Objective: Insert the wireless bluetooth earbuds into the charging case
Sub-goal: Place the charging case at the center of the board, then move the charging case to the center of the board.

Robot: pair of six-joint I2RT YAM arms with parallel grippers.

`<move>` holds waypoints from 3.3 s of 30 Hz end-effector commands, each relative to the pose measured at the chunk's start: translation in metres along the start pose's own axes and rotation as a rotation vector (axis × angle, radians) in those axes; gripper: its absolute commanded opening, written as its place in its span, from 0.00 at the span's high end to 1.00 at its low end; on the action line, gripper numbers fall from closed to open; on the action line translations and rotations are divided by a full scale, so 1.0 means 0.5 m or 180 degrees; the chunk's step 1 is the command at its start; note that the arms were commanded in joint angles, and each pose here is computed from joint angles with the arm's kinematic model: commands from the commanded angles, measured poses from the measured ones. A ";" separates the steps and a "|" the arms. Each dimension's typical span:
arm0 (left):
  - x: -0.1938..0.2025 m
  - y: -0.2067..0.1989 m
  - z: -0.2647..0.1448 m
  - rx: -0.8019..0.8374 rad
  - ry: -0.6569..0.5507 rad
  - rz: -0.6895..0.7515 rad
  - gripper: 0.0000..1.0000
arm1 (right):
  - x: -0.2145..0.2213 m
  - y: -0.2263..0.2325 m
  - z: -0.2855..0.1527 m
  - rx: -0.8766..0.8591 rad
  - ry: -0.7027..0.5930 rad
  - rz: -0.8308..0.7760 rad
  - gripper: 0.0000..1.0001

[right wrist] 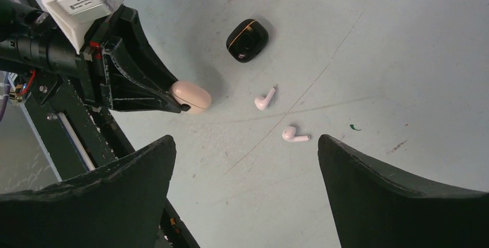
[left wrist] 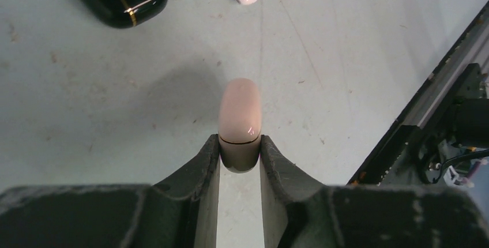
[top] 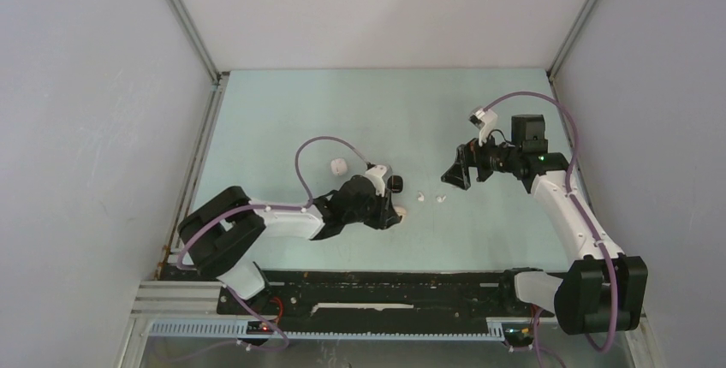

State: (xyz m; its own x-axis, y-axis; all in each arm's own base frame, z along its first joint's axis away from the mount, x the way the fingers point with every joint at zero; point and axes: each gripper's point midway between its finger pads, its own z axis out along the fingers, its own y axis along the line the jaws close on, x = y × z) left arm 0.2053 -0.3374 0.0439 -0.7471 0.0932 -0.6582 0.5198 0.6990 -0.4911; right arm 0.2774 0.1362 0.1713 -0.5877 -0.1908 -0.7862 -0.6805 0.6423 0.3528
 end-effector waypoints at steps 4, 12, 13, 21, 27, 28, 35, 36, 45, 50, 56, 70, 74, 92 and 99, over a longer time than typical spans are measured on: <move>-0.046 -0.030 0.029 0.0229 -0.0079 -0.0222 0.66 | -0.027 0.022 -0.009 -0.0120 -0.0091 -0.0204 0.05; -0.025 0.014 0.032 -0.0030 0.0034 -0.0296 0.59 | -0.024 0.027 -0.009 -0.0143 -0.0072 -0.0236 0.05; -0.024 0.021 0.030 -0.0079 0.0040 -0.0289 0.58 | -0.023 0.027 -0.009 -0.0144 -0.0071 -0.0235 0.05; -0.039 0.073 -0.024 -0.0649 0.0050 -0.0036 0.38 | -0.020 0.029 -0.007 -0.0170 -0.0050 -0.0234 0.05; -0.108 0.130 -0.091 -0.1330 -0.0117 0.0311 0.35 | -0.019 0.032 -0.006 -0.0194 -0.0040 -0.0249 0.04; -0.127 0.144 -0.104 -0.1503 -0.0208 0.0359 0.33 | -0.018 0.033 -0.006 -0.0197 -0.0036 -0.0245 0.04; -0.219 0.230 -0.152 -0.2032 -0.0684 -0.0019 0.25 | -0.018 0.036 -0.008 -0.0206 -0.0041 -0.0284 0.04; -0.231 0.242 -0.156 -0.2095 -0.0725 -0.0045 0.24 | -0.018 0.037 -0.009 -0.0207 -0.0040 -0.0286 0.04; -0.279 0.321 -0.127 -0.2286 -0.0679 -0.0275 0.23 | -0.019 0.044 -0.013 -0.0234 -0.0055 -0.0331 0.04; -0.287 0.345 -0.087 -0.2323 -0.0558 -0.0344 0.24 | -0.020 0.046 -0.016 -0.0236 -0.0063 -0.0349 0.04; -0.251 0.371 -0.045 -0.2290 -0.0189 -0.0418 0.30 | -0.021 0.047 -0.018 -0.0237 -0.0070 -0.0373 0.04; -0.197 0.368 -0.025 -0.2155 0.0137 -0.0463 0.56 | -0.015 0.048 -0.014 -0.0276 -0.0036 -0.0350 0.04; -0.187 0.325 -0.049 -0.2017 0.0056 -0.0391 0.61 | -0.011 0.047 -0.013 -0.0284 -0.0017 -0.0340 0.04; 0.103 0.075 -0.105 -0.1195 0.0623 0.0127 0.58 | 0.012 0.045 0.017 -0.0301 0.0181 -0.0366 0.04; 0.113 0.043 -0.071 -0.1104 0.0764 0.0260 0.38 | 0.023 0.037 0.021 -0.0245 0.0261 -0.0375 0.05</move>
State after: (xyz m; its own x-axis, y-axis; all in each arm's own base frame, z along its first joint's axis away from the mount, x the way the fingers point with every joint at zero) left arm 0.1679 -0.2835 0.0190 -0.7885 0.2785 -0.5484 0.4354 0.8825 -0.1778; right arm 0.2541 0.1547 0.1564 -0.5738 -0.3036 -0.7607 -0.7568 0.5517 0.3507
